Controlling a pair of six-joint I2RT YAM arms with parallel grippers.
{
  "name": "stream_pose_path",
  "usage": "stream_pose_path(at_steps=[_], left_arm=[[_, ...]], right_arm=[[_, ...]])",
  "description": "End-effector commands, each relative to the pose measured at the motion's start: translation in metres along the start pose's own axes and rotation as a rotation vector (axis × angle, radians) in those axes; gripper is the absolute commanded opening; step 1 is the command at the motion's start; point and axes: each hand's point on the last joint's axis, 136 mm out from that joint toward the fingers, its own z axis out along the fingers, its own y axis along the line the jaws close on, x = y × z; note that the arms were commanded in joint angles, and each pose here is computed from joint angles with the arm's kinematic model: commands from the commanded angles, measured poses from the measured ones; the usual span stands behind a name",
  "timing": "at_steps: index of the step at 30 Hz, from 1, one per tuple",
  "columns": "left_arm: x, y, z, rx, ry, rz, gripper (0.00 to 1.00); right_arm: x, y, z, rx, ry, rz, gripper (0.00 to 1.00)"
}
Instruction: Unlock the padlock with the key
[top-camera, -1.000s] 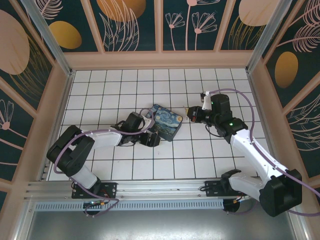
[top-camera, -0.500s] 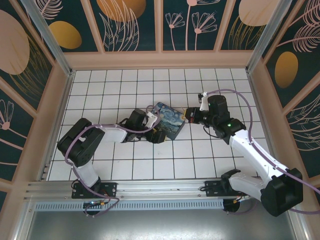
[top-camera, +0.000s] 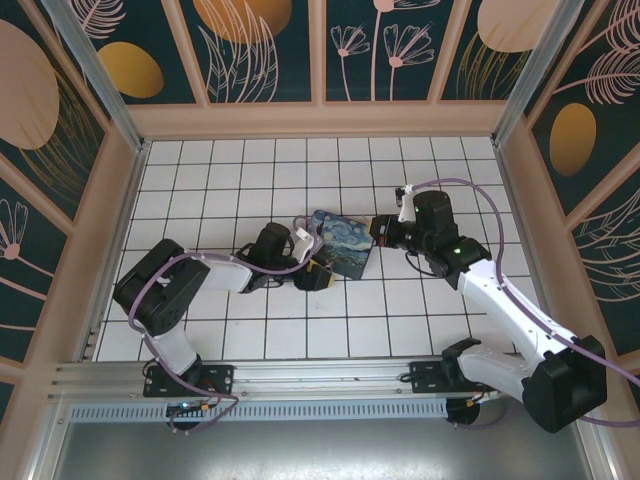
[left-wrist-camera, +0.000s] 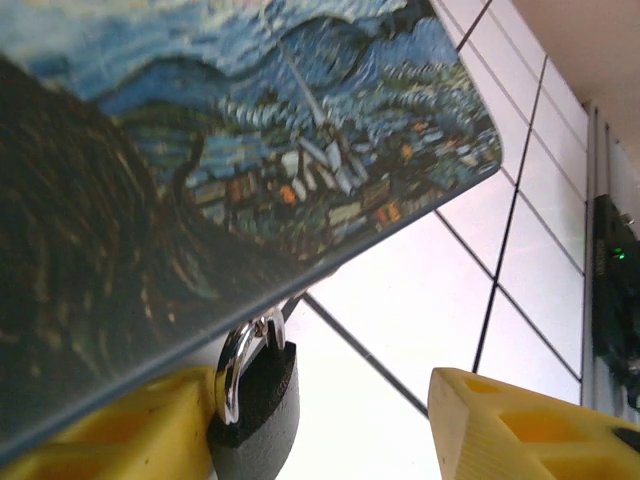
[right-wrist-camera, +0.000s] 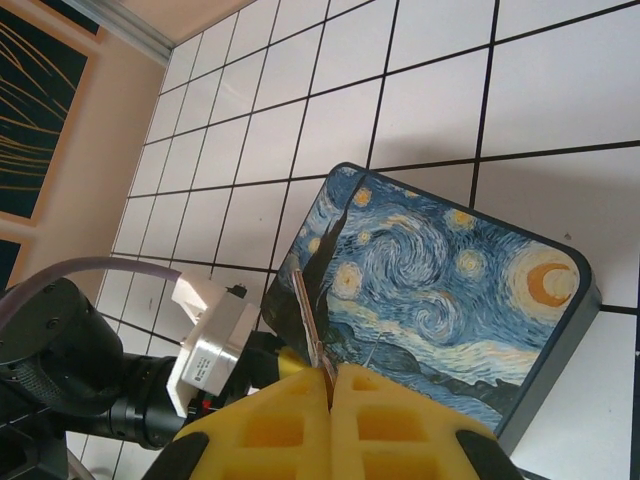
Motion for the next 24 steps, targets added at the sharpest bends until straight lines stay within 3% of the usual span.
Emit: stream_pose_path(at_steps=[1,4,8,15,24], left_arm=[[-0.014,-0.015,-0.002,0.057,-0.041,0.025,0.55],[-0.012,-0.011,0.003,0.058,-0.033,0.007,0.50],[-0.006,-0.002,0.009,0.040,-0.018,-0.018,0.54],[0.000,0.005,0.017,0.039,0.002,-0.035,0.51],[-0.009,0.000,0.019,0.069,-0.013,-0.035,0.33]], right_arm=[[0.002,-0.001,0.001,0.010,-0.006,0.004,0.00],[0.002,-0.001,0.000,0.012,-0.006,0.001,0.00],[0.002,-0.001,-0.002,0.014,-0.010,-0.003,0.00],[0.002,-0.001,-0.002,0.014,-0.015,-0.004,0.00],[0.006,-0.004,-0.004,0.019,-0.009,-0.001,0.00]])
